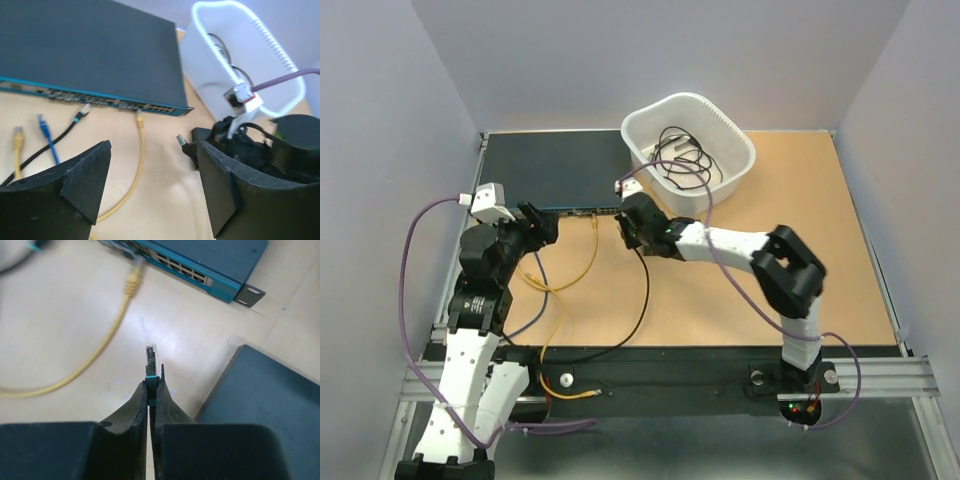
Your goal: Insert the plug into the switch port
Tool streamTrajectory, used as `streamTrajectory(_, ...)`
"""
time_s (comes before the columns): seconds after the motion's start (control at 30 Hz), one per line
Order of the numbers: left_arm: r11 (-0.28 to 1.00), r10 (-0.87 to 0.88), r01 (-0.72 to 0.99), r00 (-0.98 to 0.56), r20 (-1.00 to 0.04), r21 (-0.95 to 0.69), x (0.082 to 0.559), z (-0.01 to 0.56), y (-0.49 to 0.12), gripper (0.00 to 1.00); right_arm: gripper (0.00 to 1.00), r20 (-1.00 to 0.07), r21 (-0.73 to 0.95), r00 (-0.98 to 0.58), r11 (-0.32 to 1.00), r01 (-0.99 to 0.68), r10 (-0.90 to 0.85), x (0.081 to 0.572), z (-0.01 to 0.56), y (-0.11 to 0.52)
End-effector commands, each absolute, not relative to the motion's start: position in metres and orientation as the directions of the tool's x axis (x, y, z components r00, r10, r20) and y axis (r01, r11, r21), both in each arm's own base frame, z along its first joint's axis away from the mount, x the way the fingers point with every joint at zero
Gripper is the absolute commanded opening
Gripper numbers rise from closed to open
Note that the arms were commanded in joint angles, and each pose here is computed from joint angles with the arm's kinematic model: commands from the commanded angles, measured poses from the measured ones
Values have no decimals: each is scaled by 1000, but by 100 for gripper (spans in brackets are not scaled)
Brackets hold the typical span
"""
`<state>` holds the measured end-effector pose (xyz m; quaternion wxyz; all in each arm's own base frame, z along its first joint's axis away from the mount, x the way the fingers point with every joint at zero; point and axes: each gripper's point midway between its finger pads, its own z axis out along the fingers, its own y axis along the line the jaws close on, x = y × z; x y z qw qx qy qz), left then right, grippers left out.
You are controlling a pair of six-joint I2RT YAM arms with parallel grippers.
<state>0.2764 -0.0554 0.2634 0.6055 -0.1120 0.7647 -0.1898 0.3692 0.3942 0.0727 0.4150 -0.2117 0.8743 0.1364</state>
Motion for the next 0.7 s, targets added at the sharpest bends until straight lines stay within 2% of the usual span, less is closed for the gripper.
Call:
streamTrajectory(0.0,807,-483,252,-239,-842,-535,274,288,-92,80,0,-892,276,-452,758,-591,-28,339,179,410)
streamTrajectory(0.03,775,-492,300,-267,-829,-556,271,288,-103,79,0,-906,312,-423,723,-616,31,327,211,406)
streamTrajectory(0.1,718,-538,327,-299,-788,-615,271,283,-115,79,0,-896,369,-437,672,-642,74,305,212,400)
streamTrajectory(0.17,684,-547,347,-339,-766,-642,269,274,-129,77,1,-903,401,-405,619,-675,142,285,241,395)
streamTrajectory(0.2,674,-552,348,-349,-758,-651,269,271,-134,77,0,-892,418,-431,619,-665,139,277,228,390)
streamTrajectory(0.4,616,-574,378,-386,-723,-691,263,278,-178,75,0,-882,445,-437,612,-654,176,258,236,384)
streamTrajectory(0.67,623,-573,347,-407,-711,-701,269,274,-205,72,0,-885,441,-431,618,-651,177,244,234,389)
